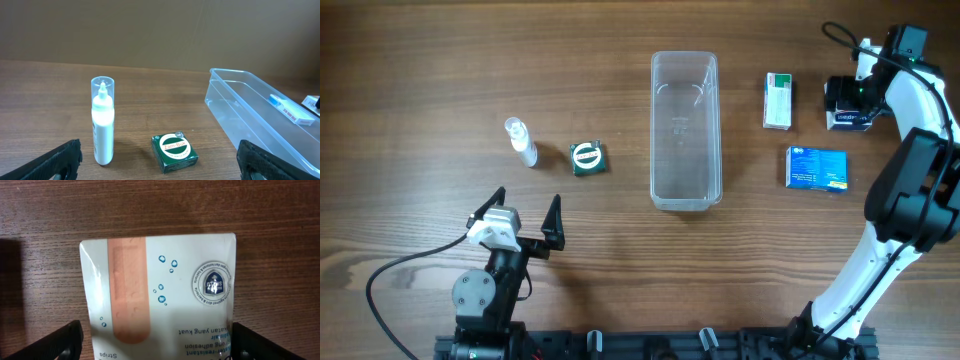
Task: Pack container
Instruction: 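Lift Hansaplast box with right gripper and drop it into container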
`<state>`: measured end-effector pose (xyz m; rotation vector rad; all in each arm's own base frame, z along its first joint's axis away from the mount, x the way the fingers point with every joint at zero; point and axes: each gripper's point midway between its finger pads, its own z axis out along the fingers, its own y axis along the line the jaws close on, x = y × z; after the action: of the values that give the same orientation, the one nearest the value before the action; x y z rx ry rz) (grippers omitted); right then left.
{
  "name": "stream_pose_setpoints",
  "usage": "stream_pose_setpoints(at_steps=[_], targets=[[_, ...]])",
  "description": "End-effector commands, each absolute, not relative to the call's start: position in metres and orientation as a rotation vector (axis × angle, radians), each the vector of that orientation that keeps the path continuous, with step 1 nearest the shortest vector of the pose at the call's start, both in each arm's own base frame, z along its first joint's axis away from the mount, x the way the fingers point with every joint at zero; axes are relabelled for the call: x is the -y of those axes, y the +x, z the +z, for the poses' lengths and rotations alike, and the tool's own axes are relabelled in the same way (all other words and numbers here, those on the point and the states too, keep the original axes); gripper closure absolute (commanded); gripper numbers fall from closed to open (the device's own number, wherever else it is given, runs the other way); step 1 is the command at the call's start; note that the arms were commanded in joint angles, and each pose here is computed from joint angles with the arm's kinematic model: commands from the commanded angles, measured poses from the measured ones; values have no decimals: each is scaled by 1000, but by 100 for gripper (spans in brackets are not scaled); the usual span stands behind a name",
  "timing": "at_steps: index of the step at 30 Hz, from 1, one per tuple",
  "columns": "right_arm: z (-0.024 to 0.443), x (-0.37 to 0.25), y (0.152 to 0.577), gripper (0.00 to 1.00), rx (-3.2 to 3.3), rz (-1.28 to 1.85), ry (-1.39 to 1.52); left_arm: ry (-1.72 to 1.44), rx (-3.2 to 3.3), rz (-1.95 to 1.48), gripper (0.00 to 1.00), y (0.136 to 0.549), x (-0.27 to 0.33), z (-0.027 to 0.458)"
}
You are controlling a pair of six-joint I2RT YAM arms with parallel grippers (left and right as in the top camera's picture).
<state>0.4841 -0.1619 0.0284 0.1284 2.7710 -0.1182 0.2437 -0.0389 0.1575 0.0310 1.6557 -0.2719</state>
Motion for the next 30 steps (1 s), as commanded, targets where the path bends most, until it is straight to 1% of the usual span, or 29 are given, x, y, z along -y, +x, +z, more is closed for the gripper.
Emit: stream_pose_setpoints(at_steps=[1,4,9,12,14,17,20,24,27,30], targets=[[19,161,485,13,-2791,-133,121,10,-1662,-265,0,244,35,154],[20,165,484,18,-2791,-164,138,10,-1663,-266,0,244,36,154],[21,169,486,20,-2780,-190,173,10,-1662,-266,0,244,36,154],[21,166,488,24,-2772,-159,176,10,-1663,-266,0,244,36,154],[24,165,489,24,-2762,-148,199,10,-1663,-266,0,244,36,154],[40,152,496,25,-2728,-41,173,10,-1662,-265,0,244,35,154],[74,141,504,26,-2662,37,152,10,-1662,-266,0,244,36,154],[145,121,507,25,-2533,107,118,10,-1662,-266,0,244,36,154],[196,97,499,25,-2454,138,91,10,-1663,-265,0,244,35,154],[237,58,481,25,-2422,178,41,10,-1663,-265,0,244,35,154]])
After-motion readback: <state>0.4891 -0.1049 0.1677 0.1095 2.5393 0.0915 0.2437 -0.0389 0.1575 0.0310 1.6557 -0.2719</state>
